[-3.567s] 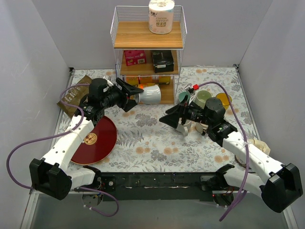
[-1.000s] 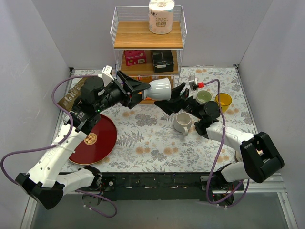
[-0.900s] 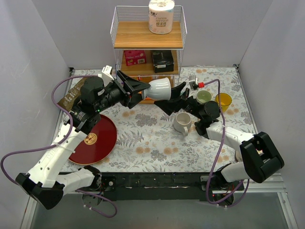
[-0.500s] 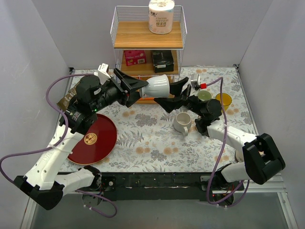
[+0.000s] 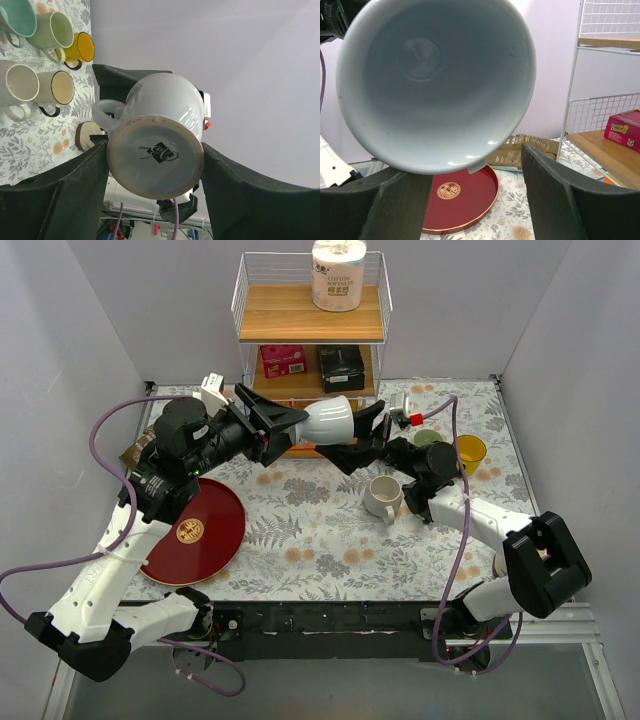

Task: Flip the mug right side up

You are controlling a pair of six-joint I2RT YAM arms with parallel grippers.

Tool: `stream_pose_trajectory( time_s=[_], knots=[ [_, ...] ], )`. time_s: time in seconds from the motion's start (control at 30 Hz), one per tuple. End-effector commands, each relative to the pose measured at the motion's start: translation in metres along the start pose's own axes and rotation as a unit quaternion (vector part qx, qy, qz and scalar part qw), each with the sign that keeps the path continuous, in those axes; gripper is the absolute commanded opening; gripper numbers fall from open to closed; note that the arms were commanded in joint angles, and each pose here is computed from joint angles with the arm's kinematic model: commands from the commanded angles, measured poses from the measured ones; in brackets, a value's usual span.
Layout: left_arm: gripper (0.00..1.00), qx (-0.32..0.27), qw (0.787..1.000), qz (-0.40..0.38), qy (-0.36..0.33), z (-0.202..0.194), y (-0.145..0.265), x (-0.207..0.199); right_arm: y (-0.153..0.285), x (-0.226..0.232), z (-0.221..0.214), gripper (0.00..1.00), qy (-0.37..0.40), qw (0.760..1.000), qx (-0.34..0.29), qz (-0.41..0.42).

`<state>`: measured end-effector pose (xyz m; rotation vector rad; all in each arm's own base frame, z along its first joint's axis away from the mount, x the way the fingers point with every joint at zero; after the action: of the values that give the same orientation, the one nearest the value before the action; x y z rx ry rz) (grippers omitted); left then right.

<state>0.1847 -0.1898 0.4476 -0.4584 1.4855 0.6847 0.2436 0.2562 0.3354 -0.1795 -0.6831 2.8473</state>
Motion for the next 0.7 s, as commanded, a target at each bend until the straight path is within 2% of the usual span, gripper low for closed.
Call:
stream_pose_trajectory(
  time_s=[0.0, 0.1, 0.2, 0.47, 0.67],
  knots=[
    [0.00, 0.024, 0.922, -0.067, 0.381, 0.002, 0.029, -0.067, -0.012, 0.023, 0.076, 0.68, 0.143, 0.967, -0.199, 0.069],
    [0.00, 0.023, 0.921, -0.063, 0.383, 0.003, 0.028, -0.064, -0.013, 0.024, 0.080, 0.54, 0.129, 0.965, -0.219, 0.069],
    [0.00, 0.023, 0.920, -0.062, 0.386, 0.002, 0.028, -0.062, -0.011, 0.025, 0.082, 0.49, 0.119, 0.962, -0.236, 0.064],
    [0.00, 0.013, 0.919, -0.067, 0.388, 0.003, 0.032, -0.060, -0.006, 0.028, 0.088, 0.53, 0.105, 0.960, -0.253, 0.049],
    [0.00, 0.011, 0.918, -0.065, 0.390, 0.003, 0.032, -0.058, -0.005, 0.030, 0.094, 0.48, 0.111, 0.958, -0.261, 0.046]
  ],
)
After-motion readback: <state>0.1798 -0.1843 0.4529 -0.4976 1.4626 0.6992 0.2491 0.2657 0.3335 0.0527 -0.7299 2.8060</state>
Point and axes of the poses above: each gripper's point midway between its finger pads, its own y axis back along the fingers, its own x axis along the line the jaws close on, z = x × y, the point moved 8 cm from there along y, back along the fingers, and after that the axes turned 7 degrees about y, right-handed, at the moved point
